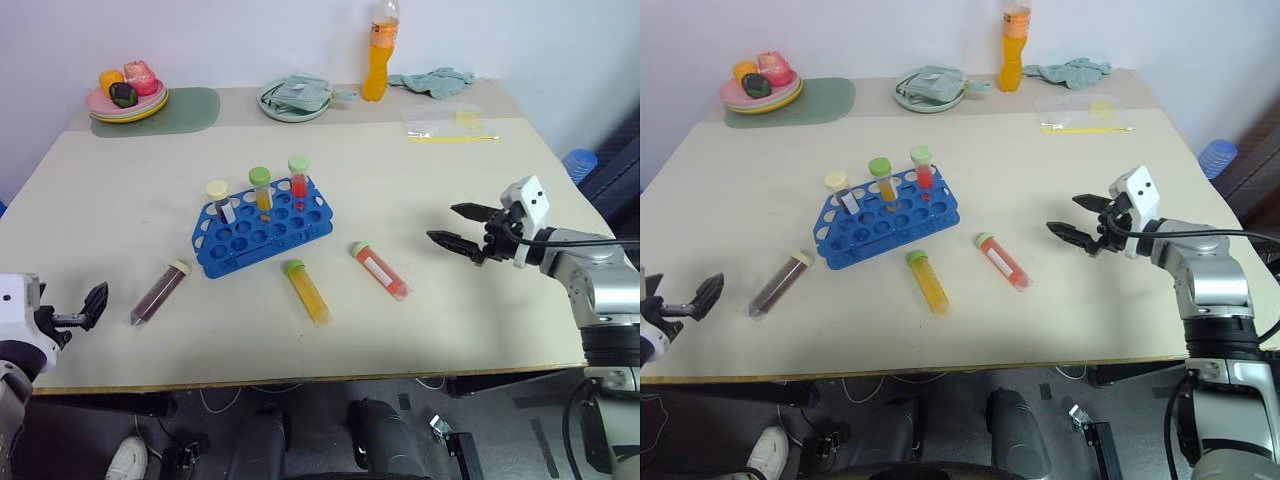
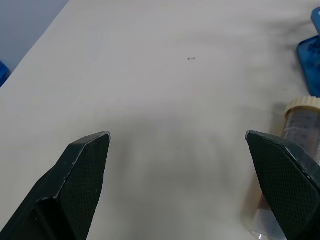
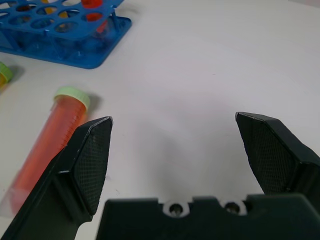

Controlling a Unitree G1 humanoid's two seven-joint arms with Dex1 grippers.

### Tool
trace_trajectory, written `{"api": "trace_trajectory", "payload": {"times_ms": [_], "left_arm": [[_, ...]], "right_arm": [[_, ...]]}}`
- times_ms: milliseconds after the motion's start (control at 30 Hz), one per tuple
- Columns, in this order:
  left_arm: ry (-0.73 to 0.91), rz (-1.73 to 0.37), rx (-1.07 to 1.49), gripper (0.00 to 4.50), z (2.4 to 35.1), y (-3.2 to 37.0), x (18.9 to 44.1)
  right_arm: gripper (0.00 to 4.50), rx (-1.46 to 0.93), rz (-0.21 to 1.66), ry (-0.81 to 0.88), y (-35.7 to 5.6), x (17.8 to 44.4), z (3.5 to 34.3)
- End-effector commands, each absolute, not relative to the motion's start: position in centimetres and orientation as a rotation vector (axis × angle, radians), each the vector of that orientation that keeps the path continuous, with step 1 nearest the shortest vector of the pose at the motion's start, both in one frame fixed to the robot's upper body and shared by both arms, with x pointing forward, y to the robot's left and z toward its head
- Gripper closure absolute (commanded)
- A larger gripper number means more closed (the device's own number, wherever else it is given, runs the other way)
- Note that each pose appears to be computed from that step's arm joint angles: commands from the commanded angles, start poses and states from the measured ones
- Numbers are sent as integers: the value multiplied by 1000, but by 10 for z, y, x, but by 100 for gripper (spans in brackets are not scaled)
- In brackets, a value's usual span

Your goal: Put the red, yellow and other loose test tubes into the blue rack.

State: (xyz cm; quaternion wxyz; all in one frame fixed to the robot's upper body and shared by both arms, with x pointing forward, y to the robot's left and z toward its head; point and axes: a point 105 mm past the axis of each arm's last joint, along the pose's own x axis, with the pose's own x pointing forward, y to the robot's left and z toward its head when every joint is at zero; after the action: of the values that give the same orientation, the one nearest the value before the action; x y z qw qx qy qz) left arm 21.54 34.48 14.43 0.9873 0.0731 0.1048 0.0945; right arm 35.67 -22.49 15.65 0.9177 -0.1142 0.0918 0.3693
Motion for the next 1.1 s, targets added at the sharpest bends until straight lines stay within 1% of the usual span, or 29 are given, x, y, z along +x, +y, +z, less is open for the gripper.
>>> {"api": "trace_trajectory", "payload": {"times_ms": [33, 200, 333, 400, 500, 567, 667, 767, 833, 900, 967, 1033, 1100], "left_arm": [[161, 217, 184, 3, 161, 349, 211], [144, 216, 171, 3, 161, 345, 213], [101, 168, 170, 3, 170, 336, 222], [48, 74, 142, 3, 178, 318, 230], [14, -46, 113, 3, 183, 295, 239], [19, -152, 116, 3, 181, 275, 247], [25, -300, 114, 3, 180, 246, 251], [55, -467, 178, 3, 173, 217, 247], [76, -550, 213, 3, 167, 203, 246], [93, -626, 251, 3, 159, 190, 244], [101, -654, 262, 3, 152, 186, 245], [90, -679, 264, 3, 151, 181, 248], [72, -720, 247, 3, 151, 173, 251]], "right_arm": [[14, -265, 779, 131, -218, 360, 173], [14, -282, 750, 129, -219, 363, 173], [14, -295, 737, 131, -221, 360, 178], [14, -326, 743, 168, -219, 353, 181], [14, -345, 758, 198, -213, 345, 187], [14, -378, 767, 249, -205, 337, 187], [14, -420, 756, 373, -200, 326, 181], [14, -328, 795, 495, -179, 315, 180], [14, -290, 796, 574, -165, 312, 177], [14, -319, 790, 626, -150, 309, 175], [14, -340, 791, 659, -138, 306, 174], [14, -328, 737, 712, -134, 313, 175], [14, -360, 624, 754, -140, 328, 173]]}}
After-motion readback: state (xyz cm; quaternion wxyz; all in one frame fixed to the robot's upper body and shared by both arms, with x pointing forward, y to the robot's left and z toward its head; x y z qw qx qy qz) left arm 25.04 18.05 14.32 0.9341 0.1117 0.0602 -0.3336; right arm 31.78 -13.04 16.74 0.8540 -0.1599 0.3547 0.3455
